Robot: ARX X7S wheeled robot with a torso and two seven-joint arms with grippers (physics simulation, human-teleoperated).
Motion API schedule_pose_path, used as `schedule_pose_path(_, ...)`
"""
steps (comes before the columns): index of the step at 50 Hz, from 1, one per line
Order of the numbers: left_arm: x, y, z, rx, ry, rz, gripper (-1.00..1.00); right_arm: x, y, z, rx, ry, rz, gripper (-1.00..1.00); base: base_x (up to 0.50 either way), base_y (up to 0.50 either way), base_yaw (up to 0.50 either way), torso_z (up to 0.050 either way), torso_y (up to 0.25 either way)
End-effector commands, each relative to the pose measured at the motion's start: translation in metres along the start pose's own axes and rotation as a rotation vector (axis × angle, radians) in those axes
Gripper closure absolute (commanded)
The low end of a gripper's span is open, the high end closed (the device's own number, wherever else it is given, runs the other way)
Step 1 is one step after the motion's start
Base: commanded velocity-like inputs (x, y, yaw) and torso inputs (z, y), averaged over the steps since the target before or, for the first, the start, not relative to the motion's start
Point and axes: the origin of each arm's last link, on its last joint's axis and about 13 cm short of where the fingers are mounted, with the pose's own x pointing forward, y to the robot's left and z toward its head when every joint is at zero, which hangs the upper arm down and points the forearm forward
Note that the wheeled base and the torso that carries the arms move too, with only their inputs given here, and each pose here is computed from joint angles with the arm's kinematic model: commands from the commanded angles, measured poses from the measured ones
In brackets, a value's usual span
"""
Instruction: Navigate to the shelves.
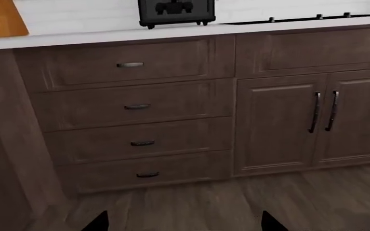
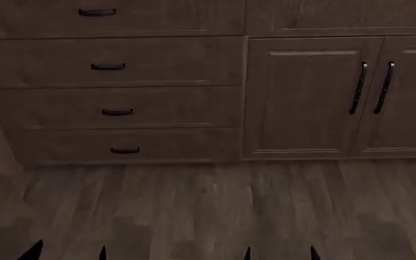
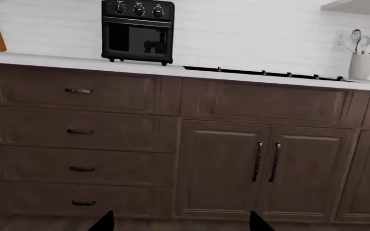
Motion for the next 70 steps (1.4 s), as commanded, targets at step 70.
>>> schedule_pose_path(70, 0.002, 0.0011, 0.0014, -0.036, -0.043, -0.003, -1.0, -0.0003, 0.0005, -0.001, 0.028, -0.003, 0.02, -1.0, -0.09, -0.41, 0.0, 0.0, 0.0)
